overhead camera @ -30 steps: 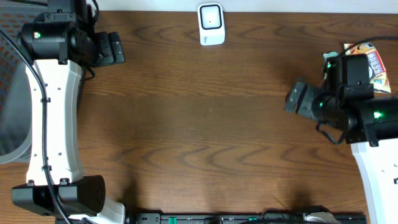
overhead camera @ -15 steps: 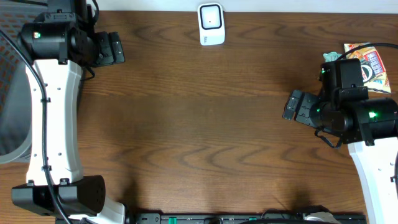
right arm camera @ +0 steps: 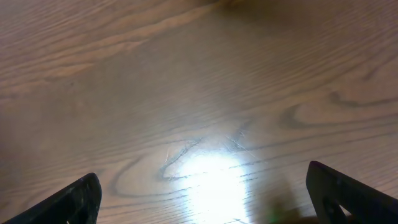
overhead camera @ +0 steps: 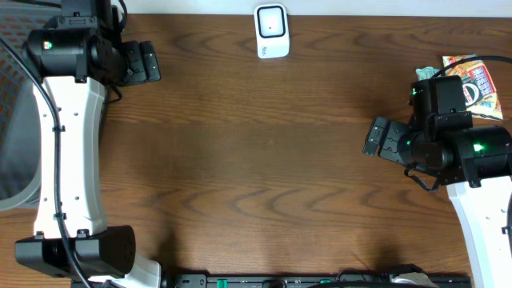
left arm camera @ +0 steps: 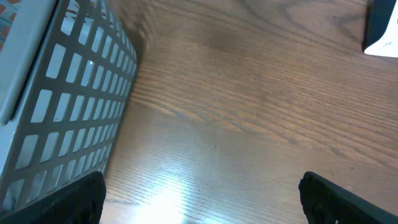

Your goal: Scan the item barcode

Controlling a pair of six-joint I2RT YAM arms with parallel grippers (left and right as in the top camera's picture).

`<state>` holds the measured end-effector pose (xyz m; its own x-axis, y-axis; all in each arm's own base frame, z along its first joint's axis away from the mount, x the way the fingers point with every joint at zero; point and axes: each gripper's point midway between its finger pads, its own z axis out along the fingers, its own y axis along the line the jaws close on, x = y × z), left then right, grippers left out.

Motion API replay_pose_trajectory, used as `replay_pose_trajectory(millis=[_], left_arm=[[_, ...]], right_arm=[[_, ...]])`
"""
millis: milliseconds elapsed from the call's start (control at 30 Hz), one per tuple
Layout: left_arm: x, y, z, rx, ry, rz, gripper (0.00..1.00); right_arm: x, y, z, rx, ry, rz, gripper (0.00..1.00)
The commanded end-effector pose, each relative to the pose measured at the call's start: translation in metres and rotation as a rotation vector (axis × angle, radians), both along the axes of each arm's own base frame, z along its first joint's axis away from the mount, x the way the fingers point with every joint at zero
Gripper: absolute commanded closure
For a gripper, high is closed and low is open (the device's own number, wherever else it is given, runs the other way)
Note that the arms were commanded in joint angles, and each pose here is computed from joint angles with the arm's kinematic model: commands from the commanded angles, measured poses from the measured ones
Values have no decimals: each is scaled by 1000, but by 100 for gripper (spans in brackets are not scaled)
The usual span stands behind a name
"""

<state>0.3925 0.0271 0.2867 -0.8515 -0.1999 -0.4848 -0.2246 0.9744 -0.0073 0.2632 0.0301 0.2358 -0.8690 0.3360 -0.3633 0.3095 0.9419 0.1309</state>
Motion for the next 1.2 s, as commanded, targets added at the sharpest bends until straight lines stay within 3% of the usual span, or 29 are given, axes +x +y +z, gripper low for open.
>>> replay_pose_trajectory(millis=[0, 567, 867, 1167], left_arm=[[0, 4, -3, 10, 7, 19, 2], [0, 4, -3, 10, 7, 19, 2], [0, 4, -3, 10, 7, 20, 2], [0, 4, -3, 10, 7, 19, 2]], right_arm=[[1, 1, -2, -31, 2, 47, 1], [15, 27, 9, -70, -266, 281, 1], [-10, 30, -34, -64, -400, 374, 1], [-29, 25, -39, -61, -678, 368, 1]])
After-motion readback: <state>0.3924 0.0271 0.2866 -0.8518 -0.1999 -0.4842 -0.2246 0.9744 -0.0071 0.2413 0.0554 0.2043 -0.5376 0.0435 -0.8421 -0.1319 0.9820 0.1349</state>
